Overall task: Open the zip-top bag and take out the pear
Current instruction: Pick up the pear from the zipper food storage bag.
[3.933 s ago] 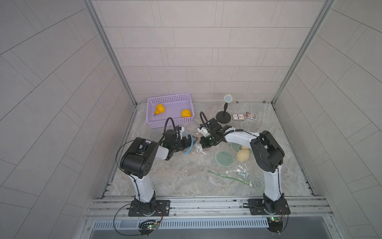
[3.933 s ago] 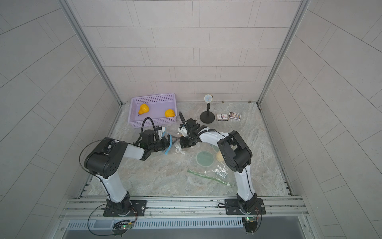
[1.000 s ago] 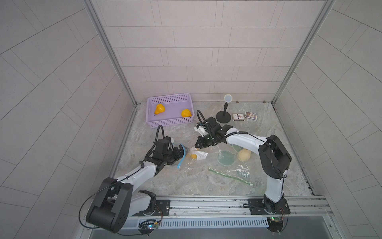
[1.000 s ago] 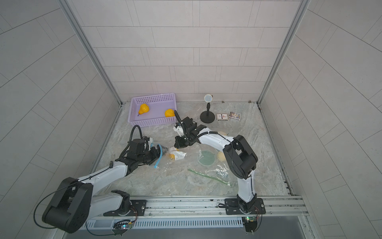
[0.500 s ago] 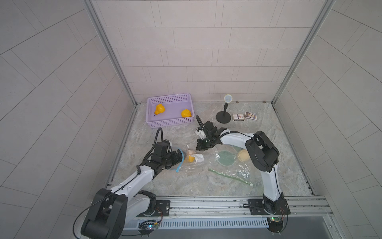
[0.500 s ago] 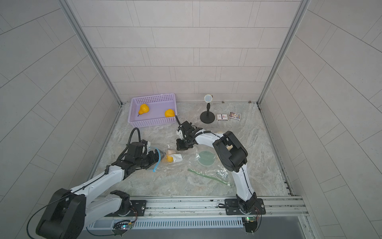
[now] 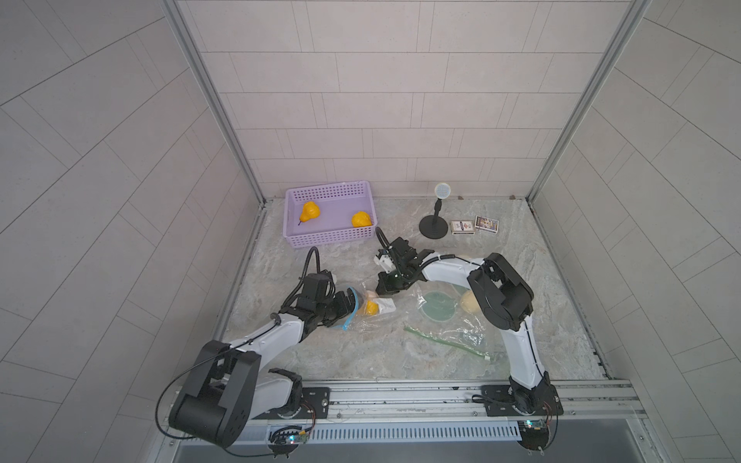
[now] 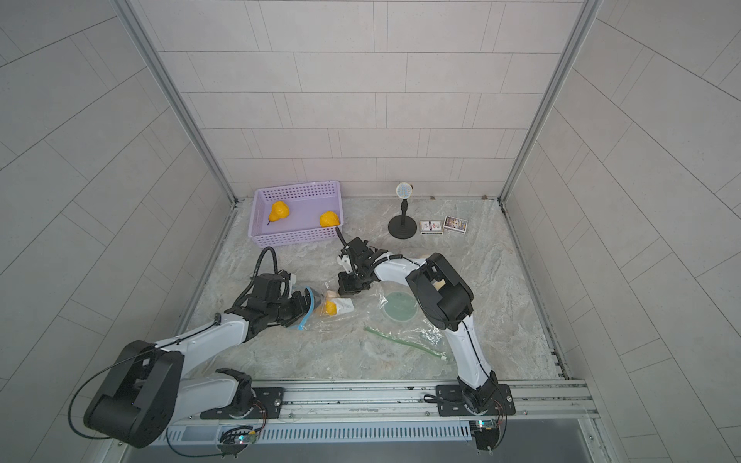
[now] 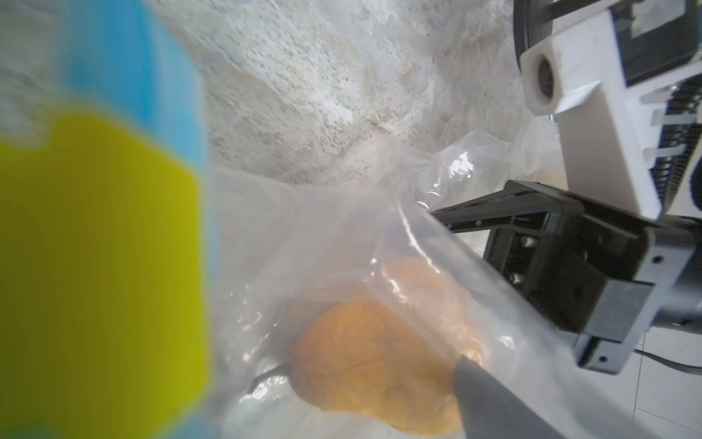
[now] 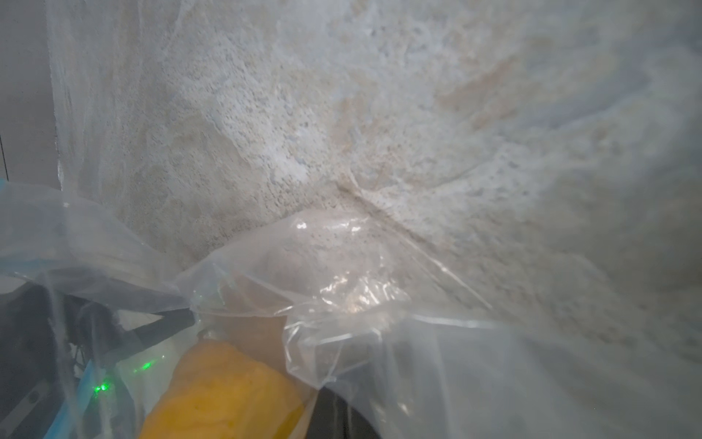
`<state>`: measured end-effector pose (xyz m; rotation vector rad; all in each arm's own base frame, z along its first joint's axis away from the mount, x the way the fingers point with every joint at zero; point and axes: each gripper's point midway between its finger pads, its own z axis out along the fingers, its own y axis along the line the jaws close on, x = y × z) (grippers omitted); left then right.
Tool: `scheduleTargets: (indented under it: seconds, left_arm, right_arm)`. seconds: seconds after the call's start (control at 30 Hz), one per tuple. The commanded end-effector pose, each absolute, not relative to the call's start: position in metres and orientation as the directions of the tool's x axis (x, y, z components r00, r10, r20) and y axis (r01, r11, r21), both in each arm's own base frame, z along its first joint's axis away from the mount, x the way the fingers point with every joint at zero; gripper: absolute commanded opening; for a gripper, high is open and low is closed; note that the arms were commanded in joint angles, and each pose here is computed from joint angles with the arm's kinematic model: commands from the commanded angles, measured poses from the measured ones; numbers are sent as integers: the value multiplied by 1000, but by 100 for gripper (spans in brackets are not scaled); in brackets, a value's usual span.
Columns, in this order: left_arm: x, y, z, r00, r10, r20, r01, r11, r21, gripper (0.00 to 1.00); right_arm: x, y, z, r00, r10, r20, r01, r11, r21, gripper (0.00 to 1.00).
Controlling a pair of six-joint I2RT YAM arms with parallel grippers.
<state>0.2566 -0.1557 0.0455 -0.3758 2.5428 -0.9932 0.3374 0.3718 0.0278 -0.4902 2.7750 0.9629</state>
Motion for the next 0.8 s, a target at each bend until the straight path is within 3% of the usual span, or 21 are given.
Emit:
scheduleTargets:
  seconds: [0.0, 0.33, 0.6, 0.67, 0.77]
  left_arm:
    - [248, -169, 43, -912, -337, -232, -73, 693, -718, 100]
    - [225, -196, 21, -965, -223, -139, -56, 691, -720, 100]
    - [230, -207, 7, -967, -207, -148, -46, 715, -697, 100]
    - [227, -207, 5, -973, -186, -139, -41, 725, -688, 92]
    - [224, -209, 6, -977, -167, -133, -29, 722, -692, 69]
  right_arm:
    - [331, 375, 10, -939, -262, -223, -344, 752, 563, 0]
    - [325, 383, -3, -959, -222, -178, -285, 755, 591, 0]
    - [321, 386, -4, -962, -214, -170, -273, 743, 611, 0]
    - [320, 386, -4, -961, -219, -169, -277, 744, 608, 0]
    - [321, 384, -4, -962, -215, -166, -272, 745, 609, 0]
